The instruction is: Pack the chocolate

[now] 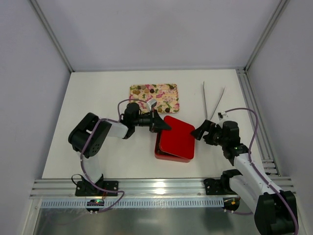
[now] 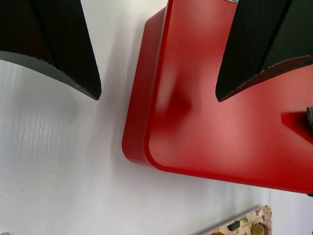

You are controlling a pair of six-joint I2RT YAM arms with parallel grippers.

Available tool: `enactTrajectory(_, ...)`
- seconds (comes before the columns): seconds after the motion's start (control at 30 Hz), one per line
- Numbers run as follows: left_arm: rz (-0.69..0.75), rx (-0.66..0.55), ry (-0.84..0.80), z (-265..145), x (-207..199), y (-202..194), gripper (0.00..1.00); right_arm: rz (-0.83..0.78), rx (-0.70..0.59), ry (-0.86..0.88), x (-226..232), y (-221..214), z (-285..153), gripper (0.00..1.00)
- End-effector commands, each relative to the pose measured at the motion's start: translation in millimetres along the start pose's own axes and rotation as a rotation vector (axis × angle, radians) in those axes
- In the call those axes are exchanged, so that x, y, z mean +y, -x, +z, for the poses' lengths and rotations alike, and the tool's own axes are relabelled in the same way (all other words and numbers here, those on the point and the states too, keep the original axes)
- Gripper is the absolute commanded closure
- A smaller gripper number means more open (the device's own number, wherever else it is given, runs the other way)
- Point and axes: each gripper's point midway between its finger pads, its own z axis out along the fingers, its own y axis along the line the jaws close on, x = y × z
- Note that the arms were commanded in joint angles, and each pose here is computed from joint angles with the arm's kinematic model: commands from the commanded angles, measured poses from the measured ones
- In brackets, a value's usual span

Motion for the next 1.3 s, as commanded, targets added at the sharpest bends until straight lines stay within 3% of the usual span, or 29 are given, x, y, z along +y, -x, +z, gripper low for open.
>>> enactTrajectory(0.0, 0.038, 0.009, -0.036, -4, -5, 3, 0.99, -0.011, -0.055, 0.063, 12, 12, 2, 0.02)
enactTrajectory(0.97, -0.007, -0.015, -0.025, -11, 11, 11, 0.84, 0.152, -0.021, 0.278, 51, -10, 18, 0.08)
enactTrajectory(1.27, -0.02, -0.022, -0.016, -12, 15, 11, 0.69, 0.166, -0.019, 0.302, 57, -9, 16, 0.08)
